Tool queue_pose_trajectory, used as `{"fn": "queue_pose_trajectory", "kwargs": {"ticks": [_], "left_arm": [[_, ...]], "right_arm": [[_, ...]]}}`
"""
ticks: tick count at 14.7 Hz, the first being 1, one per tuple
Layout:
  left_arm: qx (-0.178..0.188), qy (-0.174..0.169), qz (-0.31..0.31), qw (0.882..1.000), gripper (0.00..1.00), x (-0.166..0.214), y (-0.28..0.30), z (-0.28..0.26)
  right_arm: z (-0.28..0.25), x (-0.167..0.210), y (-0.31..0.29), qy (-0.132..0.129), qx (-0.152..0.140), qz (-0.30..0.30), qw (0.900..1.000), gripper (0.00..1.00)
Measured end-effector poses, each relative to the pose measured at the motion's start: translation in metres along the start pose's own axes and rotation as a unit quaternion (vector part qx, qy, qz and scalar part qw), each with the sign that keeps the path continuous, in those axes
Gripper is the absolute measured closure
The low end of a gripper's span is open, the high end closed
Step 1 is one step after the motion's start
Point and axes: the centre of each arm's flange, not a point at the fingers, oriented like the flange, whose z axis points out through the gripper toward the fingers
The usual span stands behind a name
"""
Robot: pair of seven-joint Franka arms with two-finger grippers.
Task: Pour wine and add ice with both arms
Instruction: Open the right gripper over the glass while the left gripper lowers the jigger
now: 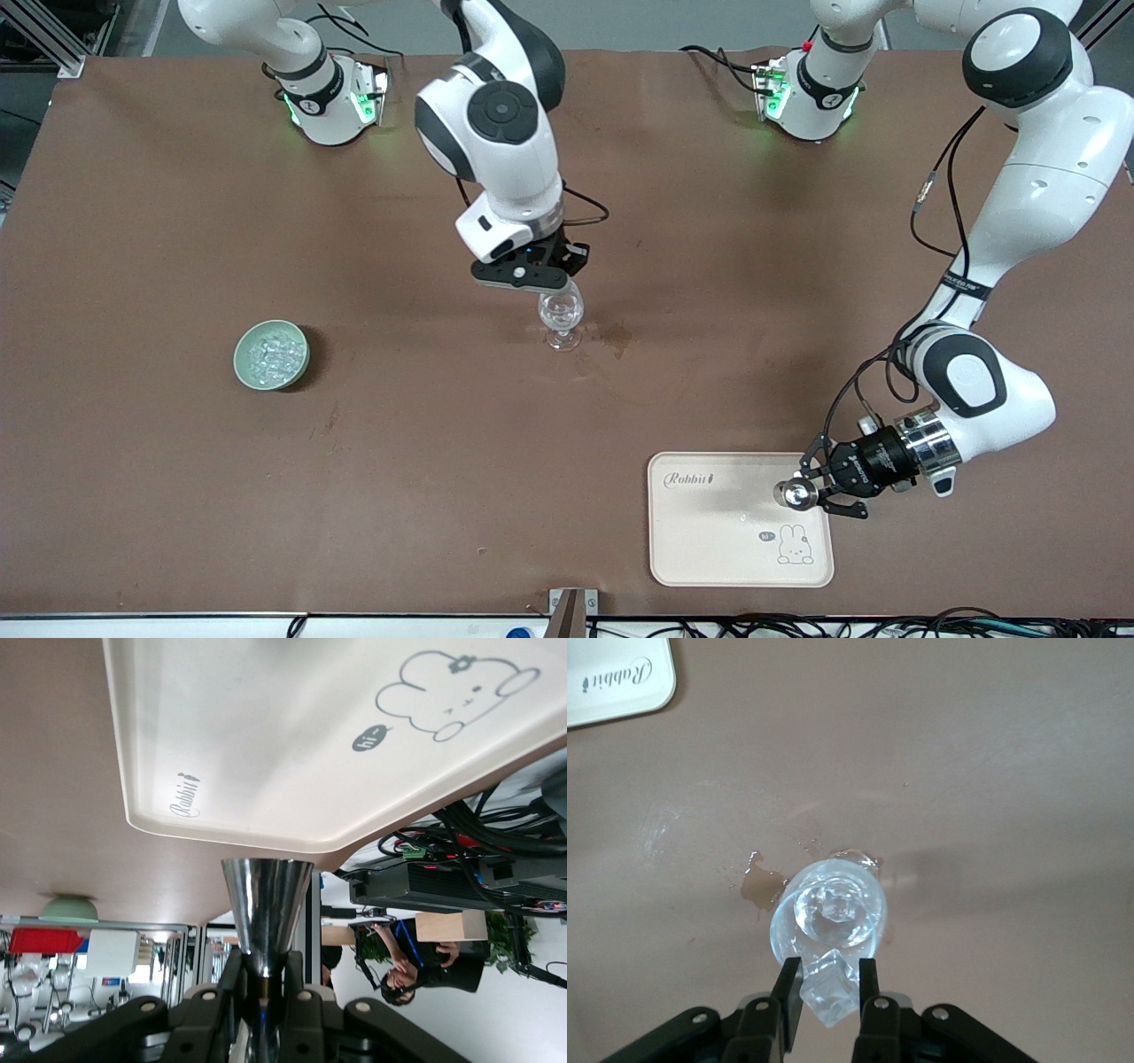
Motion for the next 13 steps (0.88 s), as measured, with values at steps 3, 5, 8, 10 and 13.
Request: {"fn": "queue_pose_trajectory", "kwargs": {"ticks": [3,5,8,10,13], "left_arm": [[-0.004,-0.010,-0.001,1.000,0.79,0.028,-0.002,0.004],[-0.003,-0.008,-0.006,1.000,0.79,0.040,-0.003,0.005],[0.000,-0.008,-0.004,1.000,0.79,0.053,-0.006,0.010],[0.001,-0.010,-0.008,1.000,0.79,0.059,-0.008,0.012],[-0.002,-0.015,-0.013,1.000,0.79,0.066,-0.009,0.014]], "right_arm": [[0.013,0.003,-0.002,0.002,-0.008,-0.001,1.000,0.70],[0.016,0.005,-0.002,0.003,-0.010,-0.001,1.000,0.70],[0.021,0.008,-0.005,0.009,-0.004,-0.002,1.000,0.70],[0.024,0.008,-0.007,0.010,-0.004,-0.002,1.000,0.70],[0.027,0.007,-0.008,0.009,-0.005,-0.003,1.000,0.68]]}}
